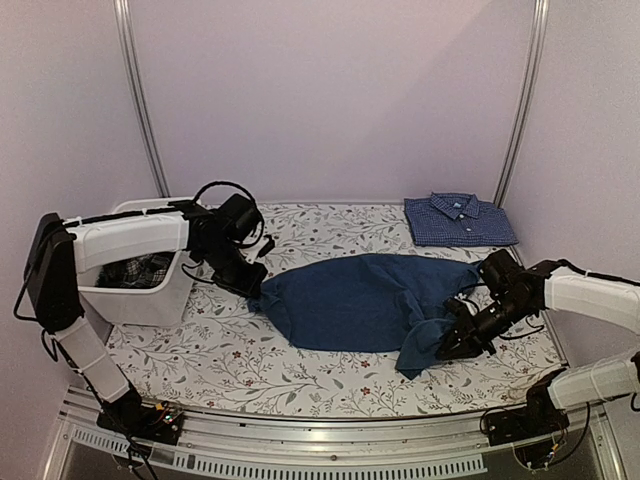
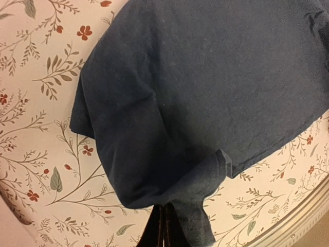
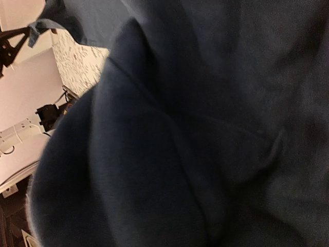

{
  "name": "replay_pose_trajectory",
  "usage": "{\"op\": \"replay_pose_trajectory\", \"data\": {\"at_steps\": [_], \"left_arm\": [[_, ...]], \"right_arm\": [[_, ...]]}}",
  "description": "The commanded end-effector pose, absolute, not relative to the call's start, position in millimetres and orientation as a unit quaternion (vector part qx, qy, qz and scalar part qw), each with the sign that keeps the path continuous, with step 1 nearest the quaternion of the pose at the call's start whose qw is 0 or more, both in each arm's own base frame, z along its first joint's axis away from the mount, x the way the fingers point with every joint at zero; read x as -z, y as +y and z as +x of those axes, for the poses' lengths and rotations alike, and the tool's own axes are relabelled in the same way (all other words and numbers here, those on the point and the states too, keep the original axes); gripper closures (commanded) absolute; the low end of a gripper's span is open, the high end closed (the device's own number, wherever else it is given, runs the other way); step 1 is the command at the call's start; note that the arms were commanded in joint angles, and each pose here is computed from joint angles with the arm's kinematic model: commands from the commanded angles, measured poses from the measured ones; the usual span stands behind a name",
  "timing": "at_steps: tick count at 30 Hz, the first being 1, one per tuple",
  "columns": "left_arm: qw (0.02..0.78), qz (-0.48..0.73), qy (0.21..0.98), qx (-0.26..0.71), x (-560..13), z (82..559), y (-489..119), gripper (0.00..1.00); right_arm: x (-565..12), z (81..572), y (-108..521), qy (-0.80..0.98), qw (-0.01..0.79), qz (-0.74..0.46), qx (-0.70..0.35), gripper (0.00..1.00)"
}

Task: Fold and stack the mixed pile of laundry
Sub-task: Flatten out the crumpled T-shirt at the center of the board.

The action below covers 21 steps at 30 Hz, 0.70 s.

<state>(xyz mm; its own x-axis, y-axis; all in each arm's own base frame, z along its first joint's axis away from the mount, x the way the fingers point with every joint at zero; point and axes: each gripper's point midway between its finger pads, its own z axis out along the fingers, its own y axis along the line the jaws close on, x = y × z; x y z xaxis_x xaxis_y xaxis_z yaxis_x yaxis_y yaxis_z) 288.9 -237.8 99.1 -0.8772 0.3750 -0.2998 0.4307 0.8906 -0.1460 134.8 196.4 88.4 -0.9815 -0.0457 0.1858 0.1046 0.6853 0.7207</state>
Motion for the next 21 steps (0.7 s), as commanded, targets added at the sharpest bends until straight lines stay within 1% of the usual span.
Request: {"op": "replay_pose_trajectory", "data": {"at_steps": [1, 2, 4, 7, 10, 15, 18, 21], "left_arm": [[0.137, 0.199, 0.963, 0.118, -108.5, 296.4, -239.0, 1.00], [0.142, 0.199, 0.961, 0.129, -113.6, 297.2, -240.4, 1.00], [0.178, 0.199, 0.951, 0.158, -137.4, 304.0, -246.5, 1.00], [0.267, 0.204, 0.920, 0.200, -194.0, 318.5, -254.8, 1.00], [0.342, 0.208, 0.889, 0.224, -254.0, 334.9, -257.1, 1.00], [0.421, 0.219, 0.851, 0.224, -330.2, 358.6, -260.9, 1.00], [0.450, 0.234, 0.825, 0.248, -370.7, 348.8, -263.5, 1.00], [0.474, 0.256, 0.787, 0.301, -407.0, 314.3, -262.1, 1.00]], "right_arm": [[-130.7, 177.4, 210.4, -0.909, -0.005, 0.035, 0.415, 1.00], [-146.6, 185.7, 213.5, -0.904, -0.033, 0.049, 0.423, 1.00], [-186.9, 204.1, 219.1, -0.890, -0.103, 0.077, 0.438, 1.00], [-246.1, 227.6, 221.1, -0.868, -0.199, 0.096, 0.445, 1.00], [-297.9, 245.2, 223.1, -0.848, -0.263, 0.115, 0.446, 1.00], [-393.0, 276.8, 220.9, -0.805, -0.377, 0.140, 0.435, 1.00], [-453.6, 290.5, 195.8, -0.781, -0.468, 0.125, 0.396, 1.00], [-498.8, 288.8, 164.5, -0.755, -0.550, 0.085, 0.347, 1.00]]}}
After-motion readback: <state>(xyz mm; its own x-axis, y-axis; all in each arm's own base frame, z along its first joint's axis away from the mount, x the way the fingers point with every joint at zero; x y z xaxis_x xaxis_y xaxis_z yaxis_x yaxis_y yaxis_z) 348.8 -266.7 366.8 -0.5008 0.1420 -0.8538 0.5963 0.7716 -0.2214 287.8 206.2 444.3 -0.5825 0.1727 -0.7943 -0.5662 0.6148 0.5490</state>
